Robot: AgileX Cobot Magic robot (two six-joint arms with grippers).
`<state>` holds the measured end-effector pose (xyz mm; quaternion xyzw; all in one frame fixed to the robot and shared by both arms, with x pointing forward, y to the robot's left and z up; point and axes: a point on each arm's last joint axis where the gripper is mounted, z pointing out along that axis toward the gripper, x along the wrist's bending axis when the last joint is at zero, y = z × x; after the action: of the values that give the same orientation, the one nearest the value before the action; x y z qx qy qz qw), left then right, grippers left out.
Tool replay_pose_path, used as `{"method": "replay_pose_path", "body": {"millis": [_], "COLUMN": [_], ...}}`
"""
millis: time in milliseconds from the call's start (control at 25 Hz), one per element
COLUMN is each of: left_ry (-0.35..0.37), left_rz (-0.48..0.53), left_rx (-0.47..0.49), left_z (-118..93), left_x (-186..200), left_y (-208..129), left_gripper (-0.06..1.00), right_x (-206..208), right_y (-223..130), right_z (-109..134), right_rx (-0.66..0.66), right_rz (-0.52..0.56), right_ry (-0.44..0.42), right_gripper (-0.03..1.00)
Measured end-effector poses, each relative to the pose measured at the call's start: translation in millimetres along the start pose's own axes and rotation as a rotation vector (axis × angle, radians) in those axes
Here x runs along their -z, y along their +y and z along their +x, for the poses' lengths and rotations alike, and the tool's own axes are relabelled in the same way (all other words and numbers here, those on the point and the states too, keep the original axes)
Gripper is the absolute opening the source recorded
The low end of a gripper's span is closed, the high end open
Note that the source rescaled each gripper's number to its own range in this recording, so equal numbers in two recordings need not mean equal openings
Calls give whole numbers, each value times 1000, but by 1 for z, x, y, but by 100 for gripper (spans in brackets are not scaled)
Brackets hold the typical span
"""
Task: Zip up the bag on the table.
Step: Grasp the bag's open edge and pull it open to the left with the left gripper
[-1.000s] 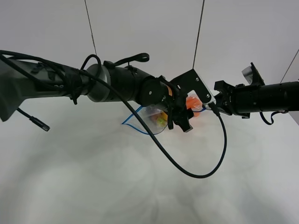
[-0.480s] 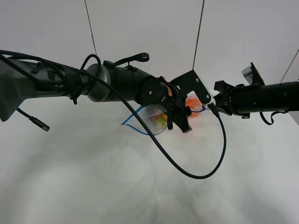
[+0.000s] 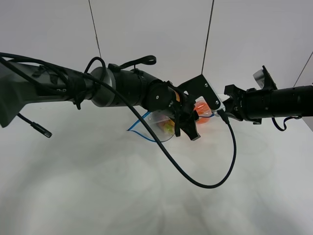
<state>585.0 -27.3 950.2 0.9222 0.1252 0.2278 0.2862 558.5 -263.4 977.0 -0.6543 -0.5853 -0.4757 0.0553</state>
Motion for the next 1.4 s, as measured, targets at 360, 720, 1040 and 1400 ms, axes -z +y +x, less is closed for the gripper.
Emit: {"method": "replay_pose_path", "body": {"millis": [360, 720, 1040, 1400], "left_ry": [-13, -9, -9, -2], "left_rz": [22, 24, 24, 29], "left_rx": [-10, -26, -29, -40], "left_z": [-1, -1, -1, 1], "left_x": [0, 0, 0, 0], "left_y": [-2, -2, -2, -3], "left_gripper": [5, 1, 0, 0], "right_x": [0, 0, 0, 0], "right_y": [0, 0, 0, 0], "right_z": [0, 0, 0, 0], "right_rx": [-1, -1, -1, -2], "right_rz": [-1, -1, -1, -1], "right_ry": [0, 0, 0, 1], "right_gripper": [0, 0, 0, 0]}}
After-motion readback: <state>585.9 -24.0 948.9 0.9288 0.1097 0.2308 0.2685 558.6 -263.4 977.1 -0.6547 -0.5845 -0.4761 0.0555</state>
